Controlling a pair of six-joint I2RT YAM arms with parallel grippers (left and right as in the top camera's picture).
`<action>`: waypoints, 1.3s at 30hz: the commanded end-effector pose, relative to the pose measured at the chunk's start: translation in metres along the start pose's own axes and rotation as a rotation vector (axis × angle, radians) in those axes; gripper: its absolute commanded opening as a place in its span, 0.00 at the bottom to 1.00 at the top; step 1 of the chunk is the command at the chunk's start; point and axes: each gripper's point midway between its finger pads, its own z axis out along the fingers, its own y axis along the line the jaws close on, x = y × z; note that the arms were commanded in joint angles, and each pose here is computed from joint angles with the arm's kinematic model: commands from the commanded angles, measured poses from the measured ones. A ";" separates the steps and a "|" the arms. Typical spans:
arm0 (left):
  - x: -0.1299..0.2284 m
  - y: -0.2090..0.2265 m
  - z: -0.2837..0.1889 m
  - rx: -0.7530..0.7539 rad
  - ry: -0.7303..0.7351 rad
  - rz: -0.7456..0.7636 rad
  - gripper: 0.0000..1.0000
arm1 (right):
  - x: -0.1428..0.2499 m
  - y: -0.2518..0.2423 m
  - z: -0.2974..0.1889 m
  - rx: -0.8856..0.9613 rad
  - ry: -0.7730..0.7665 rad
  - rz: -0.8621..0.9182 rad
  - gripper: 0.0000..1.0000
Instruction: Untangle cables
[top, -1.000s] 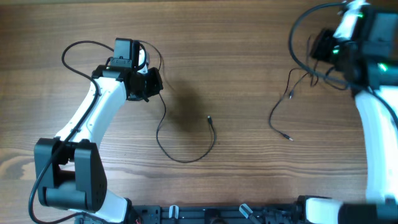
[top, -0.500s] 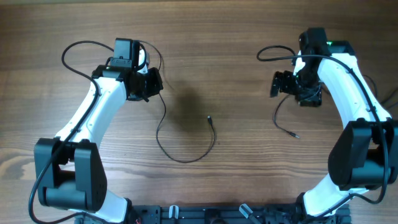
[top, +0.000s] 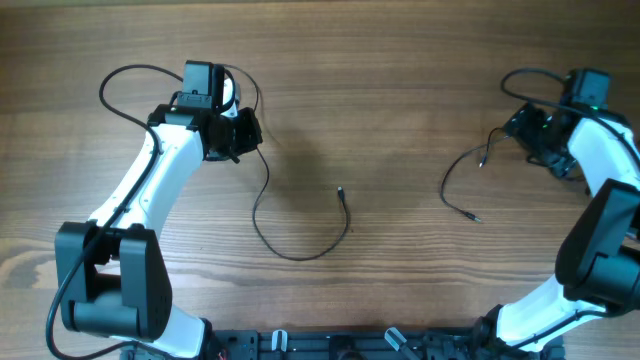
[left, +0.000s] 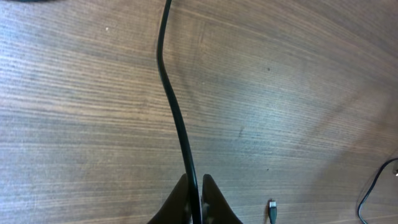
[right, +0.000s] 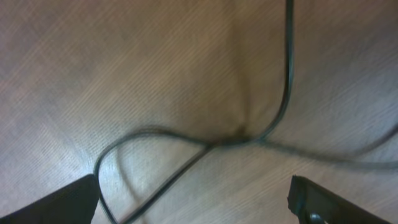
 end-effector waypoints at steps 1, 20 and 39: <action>-0.004 -0.003 -0.007 0.002 -0.024 0.013 0.07 | -0.009 0.007 0.003 -0.034 -0.028 -0.114 1.00; -0.003 -0.003 -0.007 0.001 -0.023 0.012 0.09 | -0.022 0.054 0.008 -0.279 -0.069 -0.438 0.06; -0.007 -0.005 -0.007 0.009 -0.040 0.018 0.11 | 0.025 0.045 -0.004 -0.129 0.051 -1.062 0.98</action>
